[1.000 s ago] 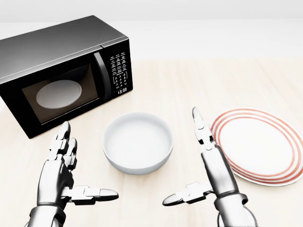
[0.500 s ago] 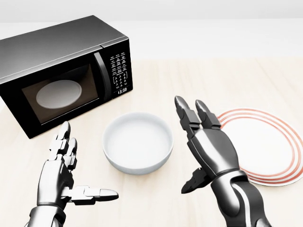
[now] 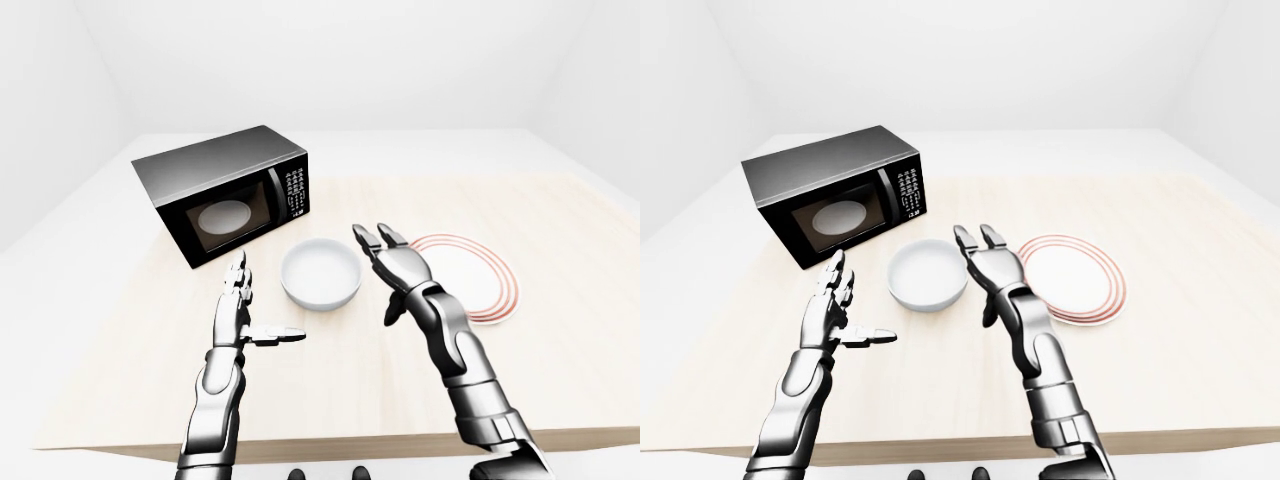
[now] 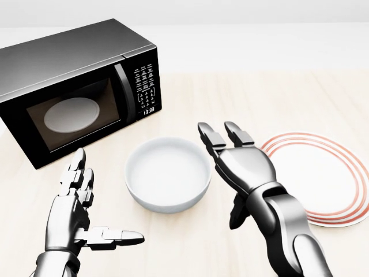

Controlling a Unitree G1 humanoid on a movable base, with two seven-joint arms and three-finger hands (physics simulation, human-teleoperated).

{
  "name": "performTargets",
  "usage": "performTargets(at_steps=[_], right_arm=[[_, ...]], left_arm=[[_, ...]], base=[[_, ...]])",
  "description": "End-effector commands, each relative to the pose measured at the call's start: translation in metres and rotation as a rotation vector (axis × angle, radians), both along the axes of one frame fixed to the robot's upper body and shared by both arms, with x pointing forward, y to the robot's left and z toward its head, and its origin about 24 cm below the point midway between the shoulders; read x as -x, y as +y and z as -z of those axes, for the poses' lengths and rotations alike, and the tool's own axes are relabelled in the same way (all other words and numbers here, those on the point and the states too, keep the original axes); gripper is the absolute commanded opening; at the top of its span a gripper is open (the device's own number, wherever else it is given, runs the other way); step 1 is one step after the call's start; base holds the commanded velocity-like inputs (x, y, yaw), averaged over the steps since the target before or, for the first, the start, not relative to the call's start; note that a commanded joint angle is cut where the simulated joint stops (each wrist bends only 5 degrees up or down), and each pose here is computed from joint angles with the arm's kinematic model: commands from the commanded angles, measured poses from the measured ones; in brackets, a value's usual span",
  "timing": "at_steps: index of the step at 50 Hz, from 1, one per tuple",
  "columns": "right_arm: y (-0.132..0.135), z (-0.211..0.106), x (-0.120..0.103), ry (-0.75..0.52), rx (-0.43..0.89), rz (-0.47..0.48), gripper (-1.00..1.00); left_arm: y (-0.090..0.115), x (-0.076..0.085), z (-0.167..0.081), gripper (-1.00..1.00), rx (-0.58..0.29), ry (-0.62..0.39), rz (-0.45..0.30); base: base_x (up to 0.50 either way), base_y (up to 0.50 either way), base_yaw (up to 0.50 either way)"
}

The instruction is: Pick up the white bowl and put it on the plate.

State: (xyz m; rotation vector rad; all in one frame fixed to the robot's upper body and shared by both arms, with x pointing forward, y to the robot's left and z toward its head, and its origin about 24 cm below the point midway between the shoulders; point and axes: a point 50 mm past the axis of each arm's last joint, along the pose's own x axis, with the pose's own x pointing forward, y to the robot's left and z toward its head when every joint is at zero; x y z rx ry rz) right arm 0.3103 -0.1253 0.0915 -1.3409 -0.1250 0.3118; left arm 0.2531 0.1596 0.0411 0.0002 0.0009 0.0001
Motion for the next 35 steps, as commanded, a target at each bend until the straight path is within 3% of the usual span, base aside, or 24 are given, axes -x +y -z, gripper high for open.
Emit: performTargets(at_steps=[1,19,35], right_arm=[[0.007,0.002,-0.011,0.077,0.098,-0.027,1.00],[0.032,0.024,-0.004,0.329,0.135,-0.138,1.00],[0.050,0.014,-0.005,0.332,0.148,-0.191,1.00]], left_arm=[[0.000,0.000,0.000,1.00,0.000,0.000,0.000],[-0.001,-0.001,0.001,1.00,-0.001,0.004,0.002],[-0.001,-0.002,-0.001,1.00,0.000,0.005,0.001]], base=[[0.00,0.00,0.00],[0.00,0.00,0.00],[0.00,0.00,0.00]])
